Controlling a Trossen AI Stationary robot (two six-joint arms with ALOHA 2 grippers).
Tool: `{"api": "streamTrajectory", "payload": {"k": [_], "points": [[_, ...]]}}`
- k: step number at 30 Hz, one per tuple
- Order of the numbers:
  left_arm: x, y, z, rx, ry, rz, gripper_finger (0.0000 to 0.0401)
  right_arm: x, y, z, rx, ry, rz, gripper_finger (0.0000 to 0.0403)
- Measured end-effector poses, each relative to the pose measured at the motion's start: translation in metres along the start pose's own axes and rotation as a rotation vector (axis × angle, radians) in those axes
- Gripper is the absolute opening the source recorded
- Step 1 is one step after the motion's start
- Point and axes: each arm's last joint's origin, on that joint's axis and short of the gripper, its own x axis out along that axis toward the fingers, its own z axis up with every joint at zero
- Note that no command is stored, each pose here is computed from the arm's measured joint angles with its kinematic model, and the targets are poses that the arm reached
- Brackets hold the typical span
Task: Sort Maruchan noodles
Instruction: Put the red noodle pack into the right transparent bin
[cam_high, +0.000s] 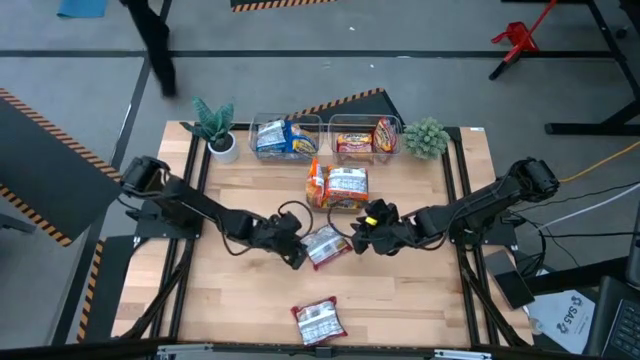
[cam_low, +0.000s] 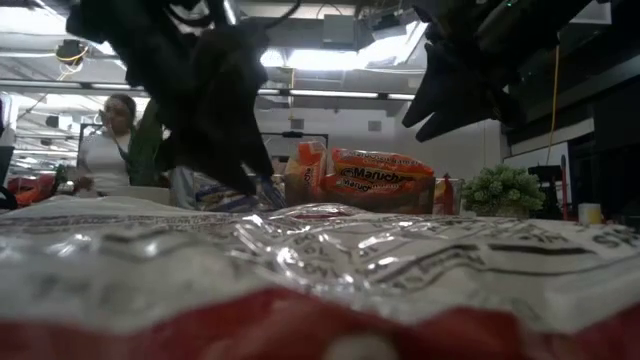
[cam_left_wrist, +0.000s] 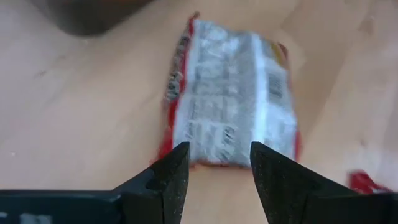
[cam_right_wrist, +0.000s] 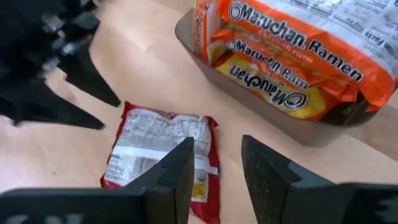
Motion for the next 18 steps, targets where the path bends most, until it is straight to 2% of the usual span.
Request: {"api": "streamTrajectory", "payload": {"k": [7, 11, 14, 18], "points": [[0.025, 0.001, -0.017, 0.015, 0.007, 0.033, 0.0163, 0.003, 0.000, -0.002, 0.013, -0.004, -0.008, 0.0120], [0.035, 0.004, -0.027, 0.023, 0.053, 0.050, 0.0163, 0.013, 0.002, -0.011, 0.020, 0.076, 0.003, 0.0123], [0.037, 0.002, -0.034, 0.017, 0.063, 0.052, 0.0163, 0.025, 0.004, -0.021, 0.027, 0.114, 0.011, 0.0148], [0.036, 0.001, -0.037, 0.027, 0.066, 0.056, 0.0163, 0.041, 0.011, -0.028, 0.059, 0.139, 0.075, 0.0213]]}}
